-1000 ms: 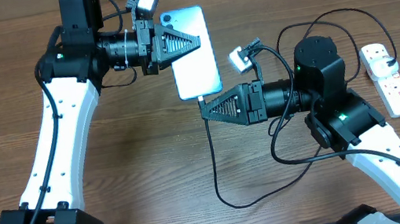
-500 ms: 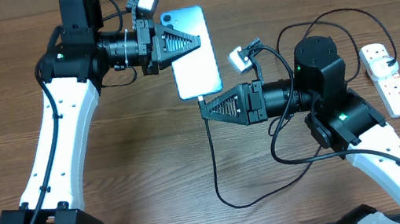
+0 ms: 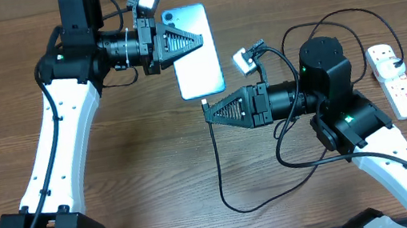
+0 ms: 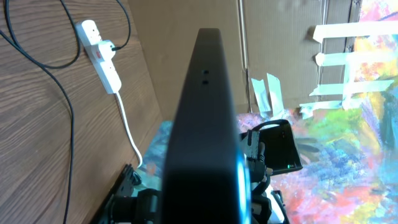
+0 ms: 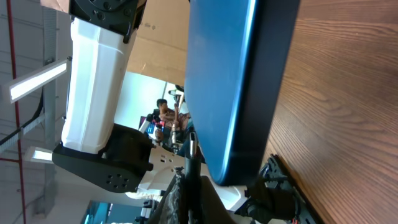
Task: Plug charger to phone and switch on socket
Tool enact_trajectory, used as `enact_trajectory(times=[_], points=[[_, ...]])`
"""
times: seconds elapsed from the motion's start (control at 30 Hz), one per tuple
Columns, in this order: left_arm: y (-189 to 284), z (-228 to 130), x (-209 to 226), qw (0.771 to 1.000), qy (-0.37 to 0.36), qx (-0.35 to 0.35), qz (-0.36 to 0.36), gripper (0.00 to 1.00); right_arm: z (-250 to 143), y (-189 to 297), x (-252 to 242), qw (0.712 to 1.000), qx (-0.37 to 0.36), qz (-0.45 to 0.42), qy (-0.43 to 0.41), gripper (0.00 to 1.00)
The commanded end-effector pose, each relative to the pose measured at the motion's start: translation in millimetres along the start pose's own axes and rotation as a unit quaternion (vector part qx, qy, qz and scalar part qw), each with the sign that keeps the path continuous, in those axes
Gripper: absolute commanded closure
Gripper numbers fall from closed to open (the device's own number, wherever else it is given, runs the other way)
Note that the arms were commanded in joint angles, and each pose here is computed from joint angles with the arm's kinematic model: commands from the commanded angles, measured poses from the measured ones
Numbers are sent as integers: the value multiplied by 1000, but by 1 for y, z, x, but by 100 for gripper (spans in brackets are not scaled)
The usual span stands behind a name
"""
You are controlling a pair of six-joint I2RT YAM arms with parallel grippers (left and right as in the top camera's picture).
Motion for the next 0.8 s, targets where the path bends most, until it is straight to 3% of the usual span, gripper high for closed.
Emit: enact_trajectory(times=[0.0, 0.77], points=[[4, -4, -17, 1000, -15, 7, -18, 96, 0, 1, 2, 1000, 5, 6, 4, 96], [4, -8, -22, 999, -21, 26, -41, 96, 4, 1, 1, 1000, -10, -2, 7, 96]])
Point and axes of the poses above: each gripper's point midway between its finger pads, its own y axis back along the fingers, its own x axis along the line the jaws close on, z = x × y, the point moved 6 cm from there along y, back along the fingers, and after that the axes turned 2 degrees about -y, right-handed, at the moved point
